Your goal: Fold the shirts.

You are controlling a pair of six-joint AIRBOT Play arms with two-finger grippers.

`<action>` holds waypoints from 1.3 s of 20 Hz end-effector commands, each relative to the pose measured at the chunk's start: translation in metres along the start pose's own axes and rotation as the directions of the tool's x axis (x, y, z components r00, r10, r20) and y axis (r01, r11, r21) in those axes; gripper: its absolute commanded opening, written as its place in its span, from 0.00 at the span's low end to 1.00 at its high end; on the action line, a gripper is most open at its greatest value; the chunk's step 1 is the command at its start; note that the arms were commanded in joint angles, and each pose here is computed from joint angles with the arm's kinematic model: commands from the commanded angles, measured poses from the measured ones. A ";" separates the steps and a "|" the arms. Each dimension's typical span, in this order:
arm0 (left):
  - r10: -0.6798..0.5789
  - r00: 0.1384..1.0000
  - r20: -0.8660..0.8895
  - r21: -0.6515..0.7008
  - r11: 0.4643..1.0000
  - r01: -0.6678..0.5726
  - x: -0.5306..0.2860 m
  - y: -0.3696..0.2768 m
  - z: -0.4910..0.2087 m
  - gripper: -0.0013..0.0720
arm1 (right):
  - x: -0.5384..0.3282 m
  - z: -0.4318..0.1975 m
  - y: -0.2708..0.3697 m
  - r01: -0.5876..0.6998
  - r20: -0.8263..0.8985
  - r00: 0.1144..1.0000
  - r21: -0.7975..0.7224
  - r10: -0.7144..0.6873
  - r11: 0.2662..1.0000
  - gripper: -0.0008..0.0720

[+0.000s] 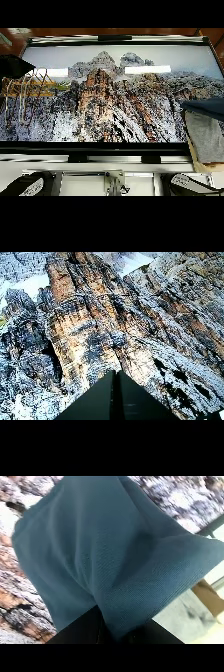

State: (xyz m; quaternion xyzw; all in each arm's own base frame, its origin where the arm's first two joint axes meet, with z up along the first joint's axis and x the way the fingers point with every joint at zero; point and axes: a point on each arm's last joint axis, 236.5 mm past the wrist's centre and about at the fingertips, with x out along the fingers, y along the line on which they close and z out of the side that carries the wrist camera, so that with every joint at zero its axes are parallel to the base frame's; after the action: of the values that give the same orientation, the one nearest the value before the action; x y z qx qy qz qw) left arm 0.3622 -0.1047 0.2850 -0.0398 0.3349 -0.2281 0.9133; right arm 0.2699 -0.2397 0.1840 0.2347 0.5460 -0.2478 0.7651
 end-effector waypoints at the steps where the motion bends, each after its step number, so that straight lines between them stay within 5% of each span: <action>1: 0.001 1.000 0.001 0.003 1.000 -0.001 0.000 0.000 0.000 0.06 | 0.022 -0.062 -0.022 0.088 -0.201 0.976 0.042 -0.078 0.995 0.12; 5: 0.001 1.000 0.001 0.003 1.000 -0.001 0.000 0.000 0.000 0.06 | 0.046 -0.123 -0.067 0.270 -0.339 0.909 0.032 -0.243 0.962 0.12; 14: 0.001 1.000 0.001 0.003 1.000 -0.001 0.000 0.000 0.000 0.06 | 0.082 -0.159 -0.083 0.244 -0.388 0.905 0.142 -0.173 0.959 0.13; 15: 0.001 1.000 0.001 0.003 1.000 -0.001 0.000 0.000 0.000 0.06 | 0.083 -0.155 -0.084 0.250 -0.373 0.911 0.157 -0.177 0.955 0.17; 19: 0.001 1.000 0.001 0.003 1.000 -0.001 0.000 0.000 0.000 0.06 | 0.083 -0.156 -0.082 0.239 -0.376 0.910 0.140 -0.172 0.961 0.71; 23: 0.001 1.000 -0.002 0.002 1.000 -0.001 0.001 0.001 0.000 0.06 | 0.064 -0.149 -0.096 0.291 -0.363 0.902 0.104 -0.236 0.951 0.71; 26: -0.001 1.000 -0.021 -0.007 1.000 0.001 0.010 0.005 -0.003 0.06 | 0.022 -0.078 -0.093 0.271 -0.082 0.962 0.131 -0.262 0.954 0.70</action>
State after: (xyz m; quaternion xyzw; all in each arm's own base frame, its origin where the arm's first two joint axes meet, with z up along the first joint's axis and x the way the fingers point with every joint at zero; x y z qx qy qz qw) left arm 0.3649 -0.1047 0.2815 -0.0397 0.3389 -0.2284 0.9118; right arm 0.1353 -0.2387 0.0896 0.2516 0.6447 -0.3563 0.6278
